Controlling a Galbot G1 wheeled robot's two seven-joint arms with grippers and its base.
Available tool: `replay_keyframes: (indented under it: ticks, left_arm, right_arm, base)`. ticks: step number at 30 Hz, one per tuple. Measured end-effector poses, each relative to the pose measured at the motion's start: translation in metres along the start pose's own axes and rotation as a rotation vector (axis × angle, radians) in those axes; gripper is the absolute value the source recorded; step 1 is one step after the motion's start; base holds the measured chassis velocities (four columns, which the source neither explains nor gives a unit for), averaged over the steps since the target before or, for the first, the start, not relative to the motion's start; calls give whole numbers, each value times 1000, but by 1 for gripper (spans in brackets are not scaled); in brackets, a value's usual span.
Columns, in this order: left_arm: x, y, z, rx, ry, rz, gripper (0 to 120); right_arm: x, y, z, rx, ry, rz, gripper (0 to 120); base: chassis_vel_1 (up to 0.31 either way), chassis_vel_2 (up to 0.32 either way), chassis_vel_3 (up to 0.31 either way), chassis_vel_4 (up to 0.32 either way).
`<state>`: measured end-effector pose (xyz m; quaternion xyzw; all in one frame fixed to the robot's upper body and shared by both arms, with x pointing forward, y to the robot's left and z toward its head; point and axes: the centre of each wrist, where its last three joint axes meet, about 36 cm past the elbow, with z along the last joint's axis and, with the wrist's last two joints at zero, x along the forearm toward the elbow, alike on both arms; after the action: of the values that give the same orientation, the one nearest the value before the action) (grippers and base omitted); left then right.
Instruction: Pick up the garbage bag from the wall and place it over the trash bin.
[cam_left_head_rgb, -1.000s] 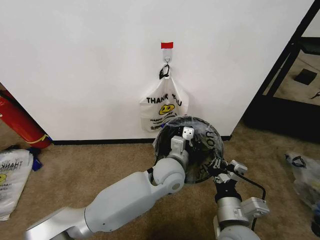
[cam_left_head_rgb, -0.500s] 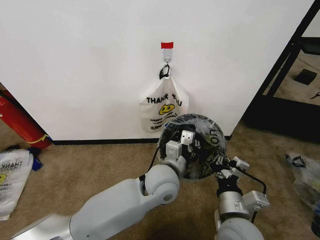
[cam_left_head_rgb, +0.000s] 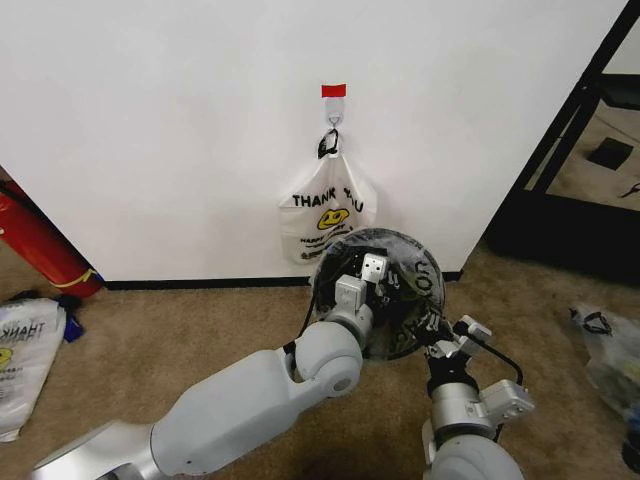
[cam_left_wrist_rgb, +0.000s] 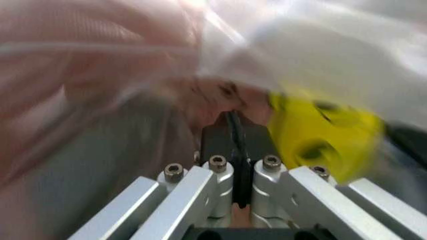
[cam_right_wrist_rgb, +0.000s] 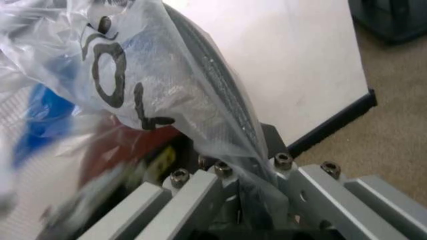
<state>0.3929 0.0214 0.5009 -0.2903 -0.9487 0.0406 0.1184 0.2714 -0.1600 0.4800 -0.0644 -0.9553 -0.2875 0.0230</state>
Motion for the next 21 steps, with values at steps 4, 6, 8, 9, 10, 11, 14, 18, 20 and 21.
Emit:
replay_keyframes:
  ticks: [4,6,8,9,10,11,14,18,20,21]
  left_arm:
    - [15,0,-2,5,17,36,0]
    - [22,2,-7,11,18,52,0]
    - [24,4,-9,8,20,56,0]
    - [26,5,-10,3,22,58,0]
    - [28,8,-11,-5,27,57,0]
    - [30,10,-11,-10,30,54,0]
    - [40,20,-12,-20,39,40,0]
    - [58,31,-16,-19,26,29,8]
    - [72,39,-19,-6,9,24,15]
    - [89,47,-23,14,-17,15,22]
  right_arm:
    - [-11,-2,2,-42,40,32,0]
    - [-15,-5,7,-50,55,47,0]
    - [-16,-5,9,-51,58,50,0]
    - [-17,-5,10,-51,60,52,0]
    - [-18,-6,11,-51,61,54,0]
    - [-19,-6,11,-52,62,55,0]
    - [-22,-7,11,-57,62,61,0]
    - [-24,-9,9,-74,64,68,0]
    - [-25,-10,5,-106,70,75,0]
    - [-27,-10,1,-145,81,83,0]
  base:
    - [0,0,0,0]
    - [0,0,0,0]
    - [0,0,0,0]
    - [0,0,0,0]
    - [0,0,0,0]
    - [0,0,0,0]
    - [0,0,0,0]
    - [0,0,0,0]
    - [0,0,0,0]
    - [0,0,0,0]
